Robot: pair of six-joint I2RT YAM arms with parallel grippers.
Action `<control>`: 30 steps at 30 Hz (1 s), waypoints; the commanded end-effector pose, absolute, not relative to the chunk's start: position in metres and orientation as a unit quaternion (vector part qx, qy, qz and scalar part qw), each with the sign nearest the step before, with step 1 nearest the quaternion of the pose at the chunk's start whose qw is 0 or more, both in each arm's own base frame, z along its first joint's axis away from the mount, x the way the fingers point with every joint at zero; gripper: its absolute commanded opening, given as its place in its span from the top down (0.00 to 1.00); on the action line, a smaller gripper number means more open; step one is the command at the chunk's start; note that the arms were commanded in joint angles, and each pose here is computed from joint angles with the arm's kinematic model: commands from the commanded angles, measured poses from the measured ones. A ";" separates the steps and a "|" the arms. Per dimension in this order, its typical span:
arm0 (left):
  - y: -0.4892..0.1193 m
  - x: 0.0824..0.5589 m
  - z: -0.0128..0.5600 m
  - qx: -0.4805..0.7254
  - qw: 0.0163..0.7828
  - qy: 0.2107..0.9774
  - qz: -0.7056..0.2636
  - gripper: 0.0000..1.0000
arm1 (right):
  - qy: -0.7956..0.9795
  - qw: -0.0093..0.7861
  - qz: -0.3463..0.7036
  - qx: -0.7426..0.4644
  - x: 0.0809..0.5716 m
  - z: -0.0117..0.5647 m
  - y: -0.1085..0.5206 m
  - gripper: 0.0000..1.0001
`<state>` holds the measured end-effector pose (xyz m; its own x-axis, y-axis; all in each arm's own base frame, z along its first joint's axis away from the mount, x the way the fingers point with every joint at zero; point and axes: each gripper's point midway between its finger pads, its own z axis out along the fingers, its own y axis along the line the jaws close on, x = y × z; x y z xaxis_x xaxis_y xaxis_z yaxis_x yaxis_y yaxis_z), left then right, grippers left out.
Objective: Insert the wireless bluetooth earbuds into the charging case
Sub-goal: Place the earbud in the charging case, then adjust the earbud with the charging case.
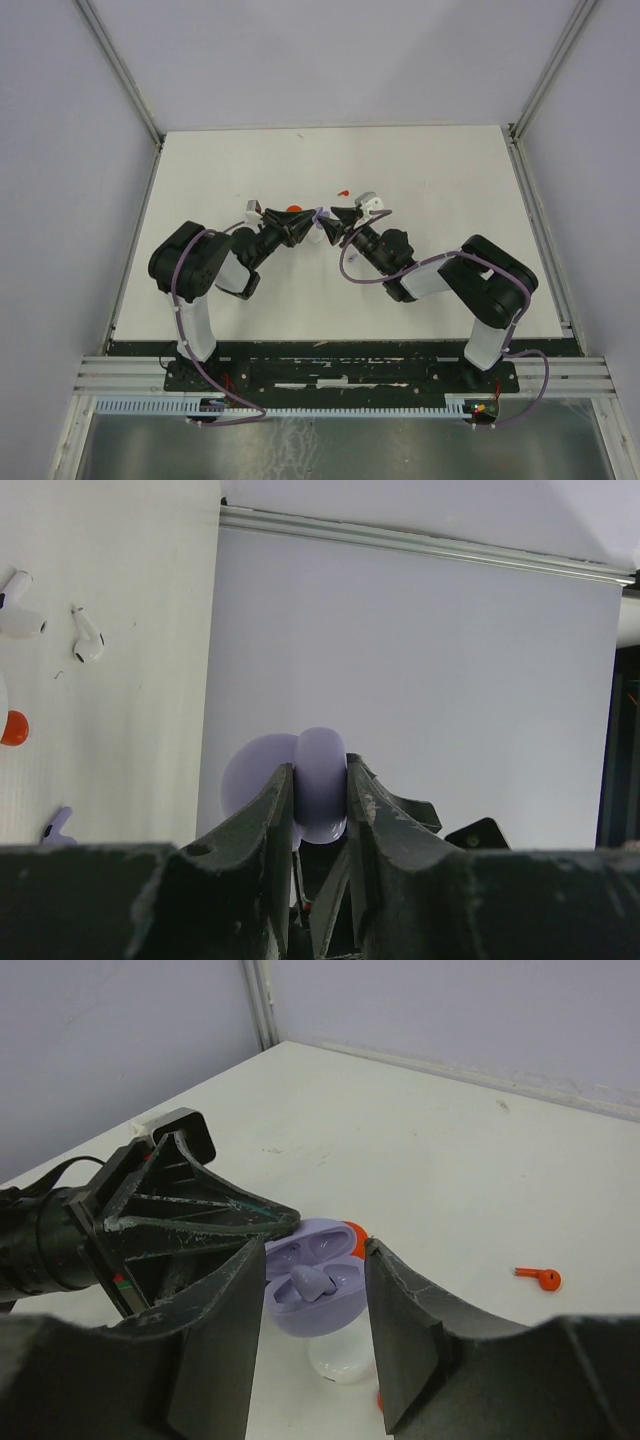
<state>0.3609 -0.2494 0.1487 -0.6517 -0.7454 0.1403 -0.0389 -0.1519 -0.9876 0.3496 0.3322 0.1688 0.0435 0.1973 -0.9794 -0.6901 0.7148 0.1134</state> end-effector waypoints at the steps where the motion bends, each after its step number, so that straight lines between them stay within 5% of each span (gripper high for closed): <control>1: -0.249 0.360 0.183 -0.294 0.277 0.555 -0.727 0.97 | 0.563 0.736 0.338 -0.164 0.348 0.228 0.326 0.47; 6: -0.247 0.360 0.181 -0.296 0.278 0.556 -0.725 0.97 | 0.564 0.761 0.307 -0.098 0.355 0.257 0.297 0.47; 9: -0.246 0.361 0.182 -0.295 0.279 0.556 -0.725 0.97 | 0.664 0.704 0.232 -0.104 0.366 0.235 0.285 0.45; 16: -0.246 0.361 0.180 -0.296 0.280 0.557 -0.723 0.97 | 0.797 0.578 0.108 -0.139 0.358 0.199 0.258 0.10; 20: -0.245 0.362 0.179 -0.297 0.281 0.558 -0.722 0.97 | 0.830 0.536 0.069 -0.141 0.354 0.187 0.249 0.00; 30: -0.245 0.361 0.179 -0.295 0.283 0.558 -0.722 0.97 | 0.848 0.496 0.078 -0.169 0.351 0.170 0.270 0.01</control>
<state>0.3641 -0.2455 0.1444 -0.6420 -0.7531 0.1436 -0.0467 -0.1486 -0.9878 0.3476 0.2558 0.1576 -0.4502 -0.2273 -0.8635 -0.3516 0.9341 -0.0625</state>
